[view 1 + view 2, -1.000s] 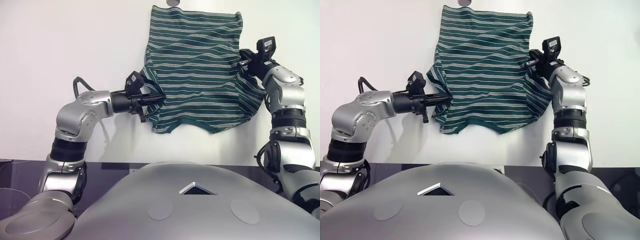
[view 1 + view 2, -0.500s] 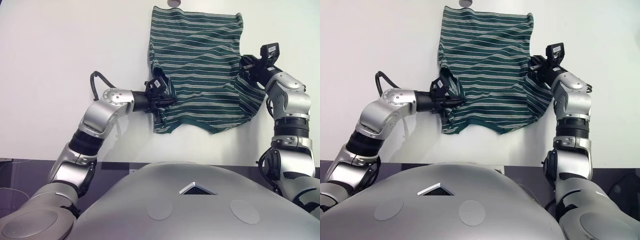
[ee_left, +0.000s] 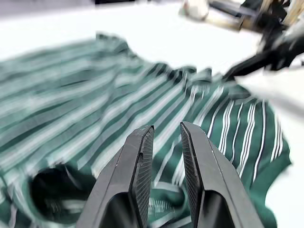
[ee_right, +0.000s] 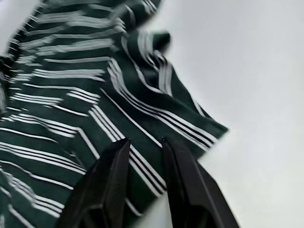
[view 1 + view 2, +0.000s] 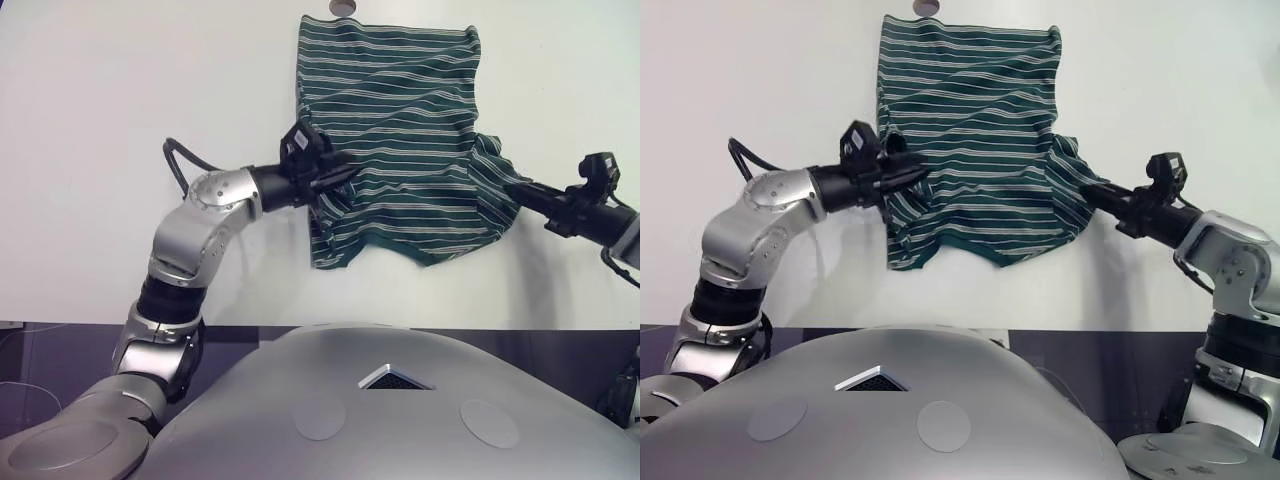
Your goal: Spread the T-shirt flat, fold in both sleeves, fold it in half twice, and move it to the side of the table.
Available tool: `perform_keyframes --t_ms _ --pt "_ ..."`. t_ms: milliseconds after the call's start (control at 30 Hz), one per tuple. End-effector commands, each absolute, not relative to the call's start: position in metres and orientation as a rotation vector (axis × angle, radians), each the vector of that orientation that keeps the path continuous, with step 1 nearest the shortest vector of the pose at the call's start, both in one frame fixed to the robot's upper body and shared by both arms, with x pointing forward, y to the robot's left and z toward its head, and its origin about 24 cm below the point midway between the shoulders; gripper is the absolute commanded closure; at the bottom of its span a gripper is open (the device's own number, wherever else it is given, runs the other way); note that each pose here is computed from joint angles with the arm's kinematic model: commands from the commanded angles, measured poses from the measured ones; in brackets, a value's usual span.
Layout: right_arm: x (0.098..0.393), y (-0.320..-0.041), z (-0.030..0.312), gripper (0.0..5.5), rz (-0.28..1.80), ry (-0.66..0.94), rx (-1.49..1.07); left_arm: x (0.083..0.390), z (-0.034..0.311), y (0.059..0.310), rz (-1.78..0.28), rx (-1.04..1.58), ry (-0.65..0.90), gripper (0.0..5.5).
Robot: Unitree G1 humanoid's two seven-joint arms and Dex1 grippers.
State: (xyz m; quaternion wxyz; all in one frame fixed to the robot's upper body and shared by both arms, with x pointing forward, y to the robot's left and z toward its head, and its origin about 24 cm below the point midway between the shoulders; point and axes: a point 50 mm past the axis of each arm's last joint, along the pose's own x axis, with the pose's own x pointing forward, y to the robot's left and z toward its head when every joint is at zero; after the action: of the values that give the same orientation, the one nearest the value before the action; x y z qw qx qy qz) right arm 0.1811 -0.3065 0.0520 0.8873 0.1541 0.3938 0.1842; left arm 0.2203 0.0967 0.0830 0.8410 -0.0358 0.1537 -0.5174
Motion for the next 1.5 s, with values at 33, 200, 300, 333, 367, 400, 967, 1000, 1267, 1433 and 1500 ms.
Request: perform_keyframes --t_ms 33,200,300,333,367,400,967,1000,1267,1433,1500 --pt "0.194 -0.318 0.057 4.24 0.336 0.763 0.266 0.224 0.097 0.099 -1.101 -0.118 0.282 4.48" --pt "0.204 -0.337 0.068 4.24 0.304 0.745 0.201 0.223 0.085 0.099 -1.066 -0.143 0.322 4.48" --pt "0.207 -0.345 0.062 4.24 0.304 0.779 0.136 0.223 0.082 0.100 -1.051 -0.153 0.324 4.48" --pt "0.206 -0.345 0.058 4.24 0.317 0.798 0.123 0.223 0.082 0.100 -1.046 -0.154 0.322 4.48" --pt "0.198 -0.345 0.050 4.24 0.326 0.827 0.132 0.224 0.082 0.100 -1.049 -0.147 0.321 4.48" --pt "0.193 -0.344 0.045 4.24 0.339 0.849 0.148 0.225 0.082 0.100 -1.049 -0.137 0.325 4.48" --pt "0.192 -0.305 0.052 5.49 0.547 0.670 0.241 0.224 0.057 0.106 -1.033 -0.106 0.419 4.45" --pt "0.195 -0.300 0.061 5.49 0.588 0.639 0.224 0.224 0.057 0.106 -1.032 -0.111 0.418 4.45" --pt "0.189 -0.241 0.073 5.49 0.925 0.705 -0.009 0.231 0.055 0.106 -1.019 -0.128 0.417 4.45" --pt "0.189 -0.211 0.048 5.12 0.923 0.742 -0.071 0.234 0.055 0.106 -1.019 -0.122 0.416 4.45" --pt "0.191 -0.208 0.056 4.48 0.932 0.697 -0.055 0.234 0.055 0.110 -1.009 -0.051 0.412 4.45"
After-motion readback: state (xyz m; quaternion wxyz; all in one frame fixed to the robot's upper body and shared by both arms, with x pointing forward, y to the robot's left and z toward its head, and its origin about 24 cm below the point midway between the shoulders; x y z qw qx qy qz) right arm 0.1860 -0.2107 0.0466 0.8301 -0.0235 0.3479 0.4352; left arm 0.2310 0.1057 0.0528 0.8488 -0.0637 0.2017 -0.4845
